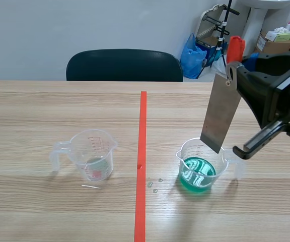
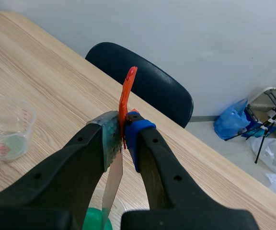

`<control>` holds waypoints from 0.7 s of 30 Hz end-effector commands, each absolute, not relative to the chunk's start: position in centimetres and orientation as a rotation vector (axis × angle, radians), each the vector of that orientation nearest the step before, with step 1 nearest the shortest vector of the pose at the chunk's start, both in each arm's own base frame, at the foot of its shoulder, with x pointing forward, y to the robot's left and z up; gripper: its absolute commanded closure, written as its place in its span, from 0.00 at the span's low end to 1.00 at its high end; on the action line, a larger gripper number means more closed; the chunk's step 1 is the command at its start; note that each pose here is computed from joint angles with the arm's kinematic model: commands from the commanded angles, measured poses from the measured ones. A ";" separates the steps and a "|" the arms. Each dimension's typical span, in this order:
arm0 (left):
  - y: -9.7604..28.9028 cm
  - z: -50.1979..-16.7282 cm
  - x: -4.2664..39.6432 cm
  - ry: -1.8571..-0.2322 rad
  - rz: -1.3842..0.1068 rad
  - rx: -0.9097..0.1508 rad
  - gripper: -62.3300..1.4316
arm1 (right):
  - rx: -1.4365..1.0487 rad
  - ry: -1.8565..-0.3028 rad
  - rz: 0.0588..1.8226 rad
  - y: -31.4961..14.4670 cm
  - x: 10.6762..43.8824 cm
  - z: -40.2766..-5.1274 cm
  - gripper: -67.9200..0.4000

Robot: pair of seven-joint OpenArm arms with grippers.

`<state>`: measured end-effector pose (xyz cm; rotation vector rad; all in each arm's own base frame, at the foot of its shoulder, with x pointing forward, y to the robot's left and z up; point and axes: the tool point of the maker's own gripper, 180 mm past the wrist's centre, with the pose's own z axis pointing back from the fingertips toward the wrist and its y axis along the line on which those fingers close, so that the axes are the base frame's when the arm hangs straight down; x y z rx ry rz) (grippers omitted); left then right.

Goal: Do the redox reaction experiment

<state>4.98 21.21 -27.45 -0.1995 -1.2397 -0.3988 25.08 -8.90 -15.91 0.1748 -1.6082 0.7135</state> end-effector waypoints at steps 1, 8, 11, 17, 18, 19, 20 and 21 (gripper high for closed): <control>21.1 -27.0 5.2 -1.263 -0.397 -0.207 0.17 | 0.175 -1.654 0.723 -8.7 25.2 -14.5 0.97; 21.0 -26.8 6.3 -1.265 -0.476 -0.247 0.91 | 0.175 -1.654 0.723 -8.7 25.2 -14.5 0.97; 20.5 -26.5 8.7 -1.307 -0.522 -0.296 0.93 | 0.175 -1.654 0.723 -8.7 25.2 -14.5 0.97; 18.4 -27.0 14.9 -1.302 -0.558 -0.443 0.94 | 0.175 -1.654 0.723 -8.7 25.2 -14.5 0.97; 17.9 -27.1 16.0 -1.300 -0.560 -0.456 0.94 | 0.175 -1.654 0.723 -8.7 25.2 -14.5 0.97; 17.3 -27.2 17.0 -1.294 -0.565 -0.474 0.94 | 0.175 -1.654 0.723 -8.7 25.2 -14.5 0.97; 16.5 -27.4 18.0 -1.287 -0.570 -0.494 0.94 | 0.175 -1.654 0.723 -8.7 25.2 -14.5 0.98; 15.7 -27.4 18.9 -1.281 -0.574 -0.518 0.94 | 0.175 -1.654 0.723 -8.7 25.2 -14.5 0.97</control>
